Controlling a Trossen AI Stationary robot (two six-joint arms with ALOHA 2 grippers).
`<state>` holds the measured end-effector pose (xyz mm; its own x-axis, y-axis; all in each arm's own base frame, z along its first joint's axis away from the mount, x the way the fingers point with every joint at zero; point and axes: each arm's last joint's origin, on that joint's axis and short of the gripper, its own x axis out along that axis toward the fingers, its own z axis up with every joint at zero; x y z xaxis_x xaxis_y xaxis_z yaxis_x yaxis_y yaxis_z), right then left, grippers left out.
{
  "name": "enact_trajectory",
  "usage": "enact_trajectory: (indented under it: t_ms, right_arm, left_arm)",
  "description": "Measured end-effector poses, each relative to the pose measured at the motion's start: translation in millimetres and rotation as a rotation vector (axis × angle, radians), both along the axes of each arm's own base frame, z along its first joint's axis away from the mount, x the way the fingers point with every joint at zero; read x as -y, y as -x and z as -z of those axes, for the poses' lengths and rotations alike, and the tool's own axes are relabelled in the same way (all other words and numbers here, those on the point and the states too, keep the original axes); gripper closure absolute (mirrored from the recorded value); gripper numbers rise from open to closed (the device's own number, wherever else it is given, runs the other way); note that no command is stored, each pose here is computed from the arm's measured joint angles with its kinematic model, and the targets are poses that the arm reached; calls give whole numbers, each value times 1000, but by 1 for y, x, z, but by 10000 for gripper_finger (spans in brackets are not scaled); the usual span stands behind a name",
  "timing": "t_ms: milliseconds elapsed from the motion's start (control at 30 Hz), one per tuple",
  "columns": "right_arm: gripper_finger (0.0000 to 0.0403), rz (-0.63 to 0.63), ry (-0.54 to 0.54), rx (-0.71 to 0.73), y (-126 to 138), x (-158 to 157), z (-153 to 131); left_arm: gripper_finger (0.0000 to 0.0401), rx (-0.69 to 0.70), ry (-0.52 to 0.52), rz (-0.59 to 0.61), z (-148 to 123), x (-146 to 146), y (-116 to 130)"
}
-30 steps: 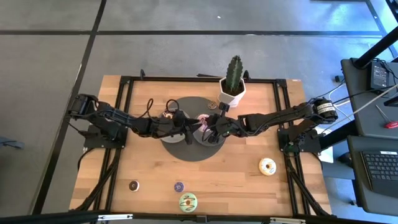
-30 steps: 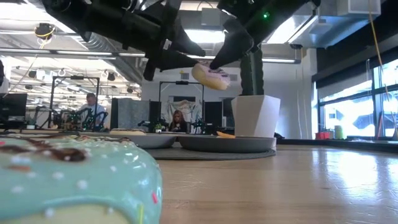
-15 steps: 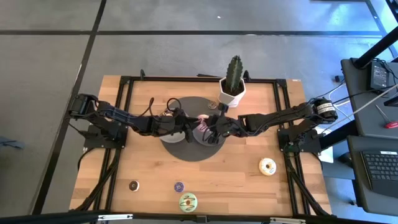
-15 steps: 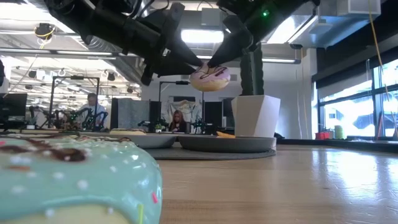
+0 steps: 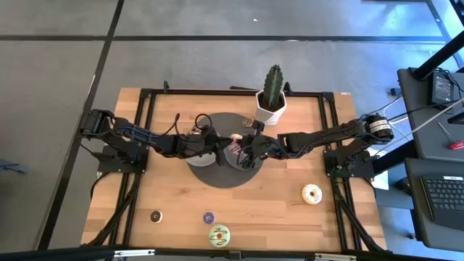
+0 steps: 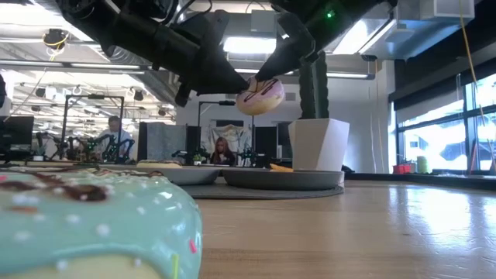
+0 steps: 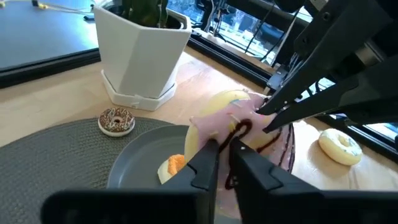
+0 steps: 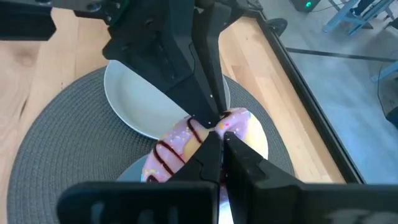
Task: Pick & Place donuts
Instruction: Put the large purple donut on the light gray plate
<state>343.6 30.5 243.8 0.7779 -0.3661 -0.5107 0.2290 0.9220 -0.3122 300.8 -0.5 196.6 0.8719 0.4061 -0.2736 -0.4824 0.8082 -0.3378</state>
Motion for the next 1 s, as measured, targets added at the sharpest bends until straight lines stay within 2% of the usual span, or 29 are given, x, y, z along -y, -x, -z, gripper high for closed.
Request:
enact_trajectory:
  t_ms: [133, 433, 633, 800, 1000]
  right_arm:
    - [391, 0, 0, 0, 0, 0, 0]
    - [384, -20, 23, -16, 1, 0, 0]
    - [307, -27, 19, -9, 0, -1, -1]
    - [246, 36, 66, -2, 5, 0, -7]
    - [224, 25, 27, -32, 25, 1, -24]
  left_arm:
    - [395, -5, -12, 3, 0, 0, 0]
    - [397, -3, -10, 19, -4, 0, 2]
    - [397, -5, -11, 15, -9, -1, 6]
    - [396, -60, 8, 14, -12, -1, 14]
    - [397, -181, 121, 26, -16, -3, 35]
